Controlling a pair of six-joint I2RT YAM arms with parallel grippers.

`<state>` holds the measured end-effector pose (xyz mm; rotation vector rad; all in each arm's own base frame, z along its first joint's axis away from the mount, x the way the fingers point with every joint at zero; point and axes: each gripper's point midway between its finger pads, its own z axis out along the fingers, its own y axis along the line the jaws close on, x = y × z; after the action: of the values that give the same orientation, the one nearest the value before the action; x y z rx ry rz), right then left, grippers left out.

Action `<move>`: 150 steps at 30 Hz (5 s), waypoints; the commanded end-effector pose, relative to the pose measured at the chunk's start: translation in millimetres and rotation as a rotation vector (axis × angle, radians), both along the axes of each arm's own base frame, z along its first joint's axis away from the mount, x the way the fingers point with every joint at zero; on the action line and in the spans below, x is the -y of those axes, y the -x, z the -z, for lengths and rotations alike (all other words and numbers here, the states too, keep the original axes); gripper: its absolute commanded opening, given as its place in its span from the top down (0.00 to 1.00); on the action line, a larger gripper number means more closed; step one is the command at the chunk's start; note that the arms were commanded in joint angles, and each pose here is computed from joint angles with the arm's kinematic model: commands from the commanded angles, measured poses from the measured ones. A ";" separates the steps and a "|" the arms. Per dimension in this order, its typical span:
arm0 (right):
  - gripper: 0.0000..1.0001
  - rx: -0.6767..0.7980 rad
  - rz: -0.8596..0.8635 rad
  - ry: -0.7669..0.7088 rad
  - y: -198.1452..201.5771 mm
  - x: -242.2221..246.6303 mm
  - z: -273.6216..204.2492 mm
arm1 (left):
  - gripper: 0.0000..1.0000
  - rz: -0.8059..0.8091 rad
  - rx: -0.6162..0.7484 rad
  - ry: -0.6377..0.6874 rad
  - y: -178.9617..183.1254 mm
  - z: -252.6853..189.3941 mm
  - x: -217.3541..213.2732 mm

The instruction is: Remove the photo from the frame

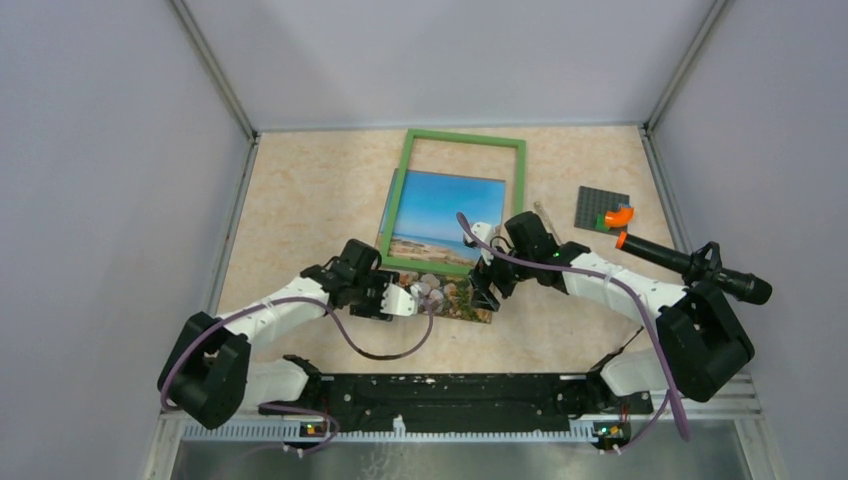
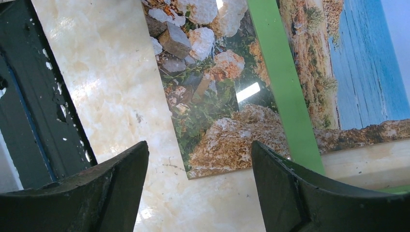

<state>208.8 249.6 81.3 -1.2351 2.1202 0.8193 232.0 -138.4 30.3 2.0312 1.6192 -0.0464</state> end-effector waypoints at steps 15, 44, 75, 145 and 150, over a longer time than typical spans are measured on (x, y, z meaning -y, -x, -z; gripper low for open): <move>0.25 0.038 -0.031 -0.040 -2.9 -9.1 -15.9 | 0.55 0.011 0.023 0.067 -21.3 -21.9 19.2; 0.27 0.029 -0.027 -0.009 -4.1 -6.1 -14.9 | 0.68 0.023 0.192 0.130 -28.3 -16.0 18.8; 0.24 0.107 0.035 -0.004 -24.2 -1.5 -45.3 | 0.62 0.081 0.076 0.155 -24.4 0.5 40.5; 0.01 0.089 0.894 -0.202 -166.5 130.6 -167.8 | 1.00 -0.209 1.009 0.869 -222.9 -496.4 95.2; 0.01 0.089 0.926 -0.203 -168.2 144.6 -169.0 | 1.00 -0.076 1.006 0.876 -231.0 -476.9 117.7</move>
<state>363.7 114.1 224.0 -0.1347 2.2056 0.5081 483.3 -248.5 443.0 1.0853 1.0321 0.2277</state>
